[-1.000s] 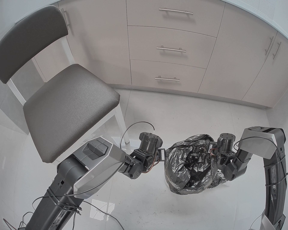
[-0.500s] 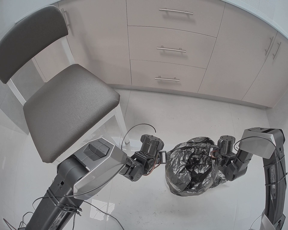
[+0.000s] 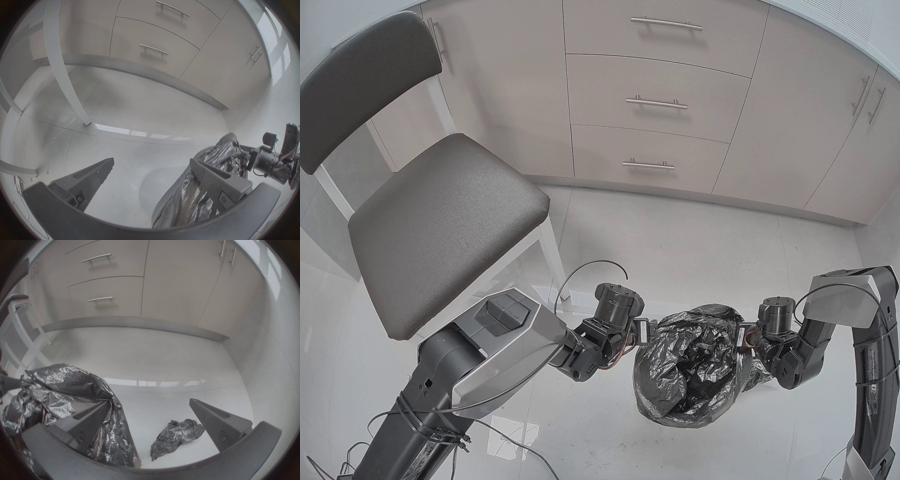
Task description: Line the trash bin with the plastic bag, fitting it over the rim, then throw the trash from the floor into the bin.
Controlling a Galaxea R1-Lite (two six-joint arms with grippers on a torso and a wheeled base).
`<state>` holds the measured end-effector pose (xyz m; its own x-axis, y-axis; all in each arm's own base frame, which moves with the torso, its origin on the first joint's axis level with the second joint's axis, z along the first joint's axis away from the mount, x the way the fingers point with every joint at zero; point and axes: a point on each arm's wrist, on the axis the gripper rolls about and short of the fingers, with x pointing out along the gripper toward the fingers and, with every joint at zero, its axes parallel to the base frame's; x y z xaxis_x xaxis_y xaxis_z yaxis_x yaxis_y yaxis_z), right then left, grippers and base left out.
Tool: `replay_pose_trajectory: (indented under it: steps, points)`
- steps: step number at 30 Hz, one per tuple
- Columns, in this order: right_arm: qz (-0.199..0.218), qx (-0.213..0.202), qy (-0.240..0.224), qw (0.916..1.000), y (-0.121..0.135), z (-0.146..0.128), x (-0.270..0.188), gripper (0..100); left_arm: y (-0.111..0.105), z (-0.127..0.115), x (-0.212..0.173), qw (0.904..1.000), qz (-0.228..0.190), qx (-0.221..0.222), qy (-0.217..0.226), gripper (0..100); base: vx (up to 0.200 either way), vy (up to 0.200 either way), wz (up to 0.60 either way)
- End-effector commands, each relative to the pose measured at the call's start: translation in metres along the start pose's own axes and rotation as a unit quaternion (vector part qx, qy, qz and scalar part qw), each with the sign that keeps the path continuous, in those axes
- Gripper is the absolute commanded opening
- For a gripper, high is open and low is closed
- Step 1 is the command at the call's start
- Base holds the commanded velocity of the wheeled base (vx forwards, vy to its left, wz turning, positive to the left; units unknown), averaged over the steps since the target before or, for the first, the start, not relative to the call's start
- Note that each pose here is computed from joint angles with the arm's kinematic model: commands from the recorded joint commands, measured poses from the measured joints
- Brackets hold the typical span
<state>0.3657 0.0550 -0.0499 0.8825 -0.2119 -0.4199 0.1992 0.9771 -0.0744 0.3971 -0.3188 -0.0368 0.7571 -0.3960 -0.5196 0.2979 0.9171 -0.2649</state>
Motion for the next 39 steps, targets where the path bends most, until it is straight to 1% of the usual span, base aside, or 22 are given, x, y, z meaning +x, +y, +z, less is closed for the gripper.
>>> replay_pose_trajectory:
  steps: [1,5,6,7,8,9,10,11,12,13,14,18,20,22,23,25,29,33,39]
  points:
    - [0.028,-0.007,0.023,0.9993,-0.006,-0.005,-0.020,100,-0.001,0.000,0.000,1.0000,0.000,0.000,0.000,100,0.000,0.000,0.00]
    - [0.037,-0.010,0.040,0.9985,-0.012,-0.009,-0.028,100,-0.001,0.000,0.000,1.0000,-0.001,0.000,-0.001,100,0.000,0.000,0.00]
    - [0.051,-0.009,0.041,0.9978,-0.015,-0.005,-0.035,100,-0.001,0.000,0.000,1.0000,-0.001,0.000,-0.001,100,0.000,0.000,0.00]
    - [0.051,-0.009,0.041,0.9978,-0.015,-0.005,-0.035,100,-0.001,0.000,0.000,1.0000,-0.001,0.000,-0.001,100,0.000,0.000,0.00]
    - [0.064,-0.010,0.040,0.9971,-0.015,-0.002,-0.040,100,-0.001,0.000,0.000,1.0000,-0.001,0.000,-0.001,100,0.000,0.000,0.00]
    - [0.077,-0.012,0.035,0.9963,-0.014,0.003,-0.046,100,-0.001,0.000,0.000,1.0000,0.000,0.000,-0.001,100,0.000,0.000,0.00]
    - [0.077,-0.012,0.035,0.9963,-0.014,0.003,-0.046,100,-0.001,0.000,0.000,1.0000,0.000,0.000,-0.001,100,0.000,0.000,0.00]
    - [0.081,-0.011,0.022,0.9964,-0.015,0.013,-0.051,100,-0.001,0.000,0.000,1.0000,0.000,0.000,-0.001,100,0.000,0.000,0.00]
    - [0.081,-0.011,0.022,0.9964,-0.015,0.013,-0.051,100,-0.001,0.000,0.000,1.0000,0.000,0.000,-0.001,100,0.000,0.000,0.00]
    - [0.082,-0.010,0.008,0.9966,-0.016,0.023,-0.055,100,0.000,0.001,0.000,1.0000,0.000,-0.001,-0.002,100,0.000,0.000,0.00]
    - [0.082,-0.011,0.001,0.9966,-0.017,0.028,-0.058,100,0.000,0.000,0.000,1.0000,0.001,0.000,-0.001,100,0.000,0.000,0.00]
    - [0.088,-0.013,-0.008,0.9960,-0.016,0.034,-0.064,100,-0.001,-0.001,0.000,1.0000,0.000,0.001,0.000,100,0.000,0.000,0.00]
    - [0.106,-0.022,-0.006,0.9941,-0.004,0.031,-0.070,100,0.000,-0.001,0.000,1.0000,0.001,0.001,0.000,100,0.000,0.000,0.00]
    - [0.111,-0.025,-0.004,0.9935,0.000,0.029,-0.071,100,0.000,0.000,0.000,1.0000,0.000,0.000,0.000,100,0.000,0.000,0.00]
    - [0.119,-0.031,-0.003,0.9924,0.009,0.027,-0.072,100,0.000,-0.001,0.000,1.0000,0.001,0.001,0.000,100,0.000,0.000,0.00]
    - [0.124,-0.034,-0.002,0.9917,0.014,0.024,-0.069,100,0.000,-0.001,0.000,1.0000,0.001,0.000,-0.001,100,0.000,0.000,0.00]
    - [0.122,-0.035,-0.001,0.9919,0.021,0.019,-0.055,100,0.000,-0.001,0.001,1.0000,0.001,0.001,0.000,100,0.000,0.000,0.00]
    - [0.110,-0.037,0.010,0.9932,0.026,0.003,-0.038,100,0.001,-0.002,0.001,1.0000,0.002,0.000,0.001,100,0.000,0.000,0.00]
    - [0.094,-0.026,-0.002,0.9953,0.026,0.006,-0.021,100,0.001,-0.001,0.001,1.0000,0.002,0.002,0.000,100,0.000,0.000,0.00]
